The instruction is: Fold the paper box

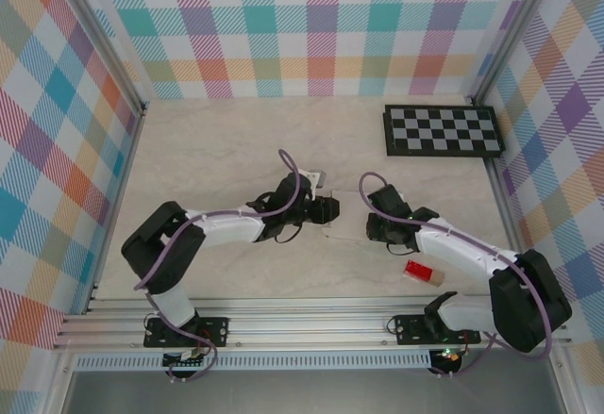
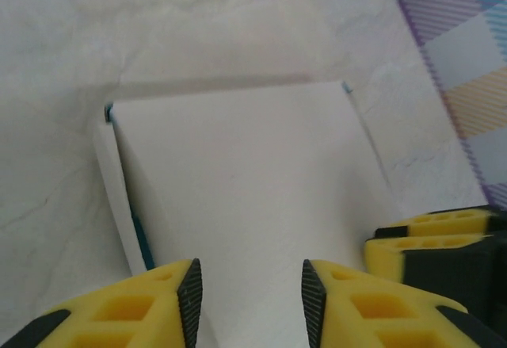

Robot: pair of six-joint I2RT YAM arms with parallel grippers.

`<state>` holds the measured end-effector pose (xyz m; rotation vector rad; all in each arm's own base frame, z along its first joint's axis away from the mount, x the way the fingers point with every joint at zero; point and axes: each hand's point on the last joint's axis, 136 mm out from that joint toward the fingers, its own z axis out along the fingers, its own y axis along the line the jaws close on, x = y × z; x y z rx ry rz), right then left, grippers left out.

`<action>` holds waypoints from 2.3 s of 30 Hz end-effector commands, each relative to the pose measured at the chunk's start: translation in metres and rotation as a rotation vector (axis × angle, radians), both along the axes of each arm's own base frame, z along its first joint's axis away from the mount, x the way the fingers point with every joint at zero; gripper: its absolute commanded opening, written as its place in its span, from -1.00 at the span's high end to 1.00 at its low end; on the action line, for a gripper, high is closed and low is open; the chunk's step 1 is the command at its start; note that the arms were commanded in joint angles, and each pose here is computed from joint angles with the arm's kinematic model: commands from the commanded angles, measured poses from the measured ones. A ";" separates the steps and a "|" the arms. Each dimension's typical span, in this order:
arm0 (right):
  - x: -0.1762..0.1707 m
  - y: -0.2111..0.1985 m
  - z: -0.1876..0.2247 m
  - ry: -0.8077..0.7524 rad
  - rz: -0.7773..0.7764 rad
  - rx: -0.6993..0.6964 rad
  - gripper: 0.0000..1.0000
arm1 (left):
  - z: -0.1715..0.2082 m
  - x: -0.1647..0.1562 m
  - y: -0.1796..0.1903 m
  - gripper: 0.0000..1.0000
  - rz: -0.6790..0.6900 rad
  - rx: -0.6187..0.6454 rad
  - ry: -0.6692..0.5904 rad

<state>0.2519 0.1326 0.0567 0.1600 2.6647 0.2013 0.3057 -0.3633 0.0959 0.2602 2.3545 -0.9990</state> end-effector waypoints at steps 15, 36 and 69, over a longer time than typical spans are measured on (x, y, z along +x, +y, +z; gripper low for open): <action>-0.002 0.007 -0.014 0.054 0.007 0.026 0.48 | -0.076 -0.009 0.024 0.47 -0.011 0.361 0.119; 0.009 0.013 0.015 0.021 0.046 0.054 0.42 | 0.011 0.019 0.043 -0.02 0.035 0.207 0.058; -0.003 -0.002 -0.018 0.206 0.032 0.112 -0.08 | -0.054 0.002 0.016 0.01 0.003 0.278 0.129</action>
